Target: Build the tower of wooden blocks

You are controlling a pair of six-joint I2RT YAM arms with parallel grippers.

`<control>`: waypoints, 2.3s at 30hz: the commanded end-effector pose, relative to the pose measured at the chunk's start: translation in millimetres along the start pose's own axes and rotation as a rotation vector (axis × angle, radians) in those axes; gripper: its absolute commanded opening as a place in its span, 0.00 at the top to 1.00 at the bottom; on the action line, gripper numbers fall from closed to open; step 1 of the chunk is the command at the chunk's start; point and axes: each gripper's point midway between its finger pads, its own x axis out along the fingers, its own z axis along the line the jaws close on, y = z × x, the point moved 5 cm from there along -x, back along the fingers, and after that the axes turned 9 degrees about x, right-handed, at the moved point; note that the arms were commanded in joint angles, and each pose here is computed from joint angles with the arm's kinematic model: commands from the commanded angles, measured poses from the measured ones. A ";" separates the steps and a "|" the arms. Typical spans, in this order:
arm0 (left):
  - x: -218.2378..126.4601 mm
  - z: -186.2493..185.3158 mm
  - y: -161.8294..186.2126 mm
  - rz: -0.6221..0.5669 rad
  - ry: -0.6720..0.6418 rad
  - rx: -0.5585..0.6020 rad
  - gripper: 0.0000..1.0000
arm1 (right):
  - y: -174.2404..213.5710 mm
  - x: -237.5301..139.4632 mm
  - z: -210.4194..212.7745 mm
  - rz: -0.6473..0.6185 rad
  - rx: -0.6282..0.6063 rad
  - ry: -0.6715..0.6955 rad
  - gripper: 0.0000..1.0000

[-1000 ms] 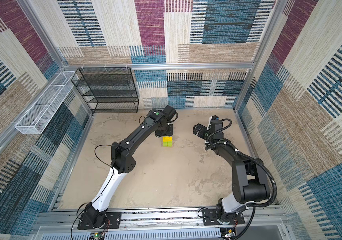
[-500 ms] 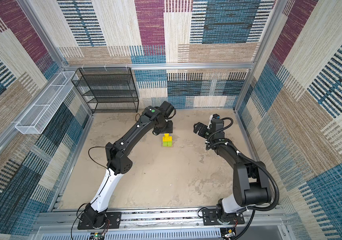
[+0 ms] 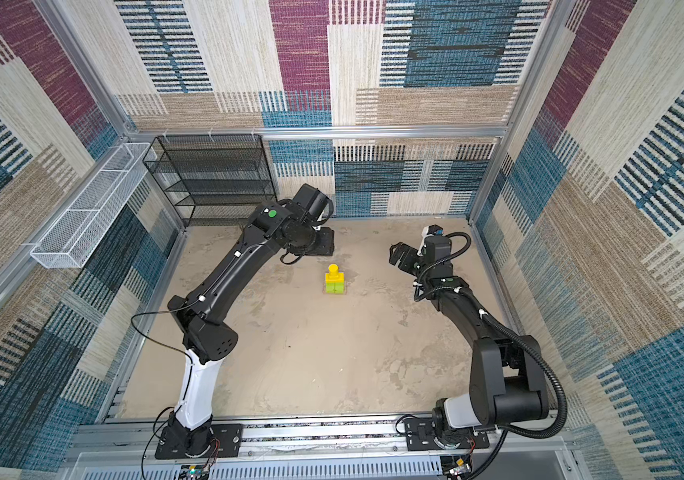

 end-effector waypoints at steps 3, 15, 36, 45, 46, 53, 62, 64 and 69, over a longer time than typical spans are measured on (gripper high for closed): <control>-26.2 17.3 4.3 -0.092 -0.084 0.112 0.40 | -3.6 -10.3 9.9 0.002 -0.080 -0.036 0.01; -65.2 101.9 75.3 -0.504 -0.288 0.075 0.17 | -8.4 -52.8 8.3 -0.146 -0.267 -0.008 0.01; 26.7 244.2 200.5 -0.384 -0.590 0.020 0.01 | 24.7 -56.8 -47.3 -0.435 -0.546 0.093 0.01; 50.6 270.9 207.8 -0.469 -0.572 0.009 0.02 | 43.6 -36.1 -57.9 -0.431 -0.578 0.023 0.01; 50.8 272.9 206.3 -0.472 -0.574 0.007 0.02 | 44.3 -34.3 -59.6 -0.435 -0.574 0.020 0.01; 65.4 292.6 192.4 -0.564 -0.549 0.001 0.02 | 36.7 -25.1 -73.8 -0.457 -0.543 0.007 0.01; 76.6 290.0 199.0 -0.634 -0.302 0.050 0.04 | 51.7 -38.1 -84.9 -0.482 -0.549 -0.105 0.01; 80.9 290.3 194.9 -0.596 -0.266 0.055 0.01 | 52.6 -38.2 -85.5 -0.474 -0.550 -0.102 0.01; 79.6 294.6 195.6 -0.602 -0.300 0.033 0.01 | 51.4 -37.7 -86.5 -0.479 -0.547 -0.088 0.01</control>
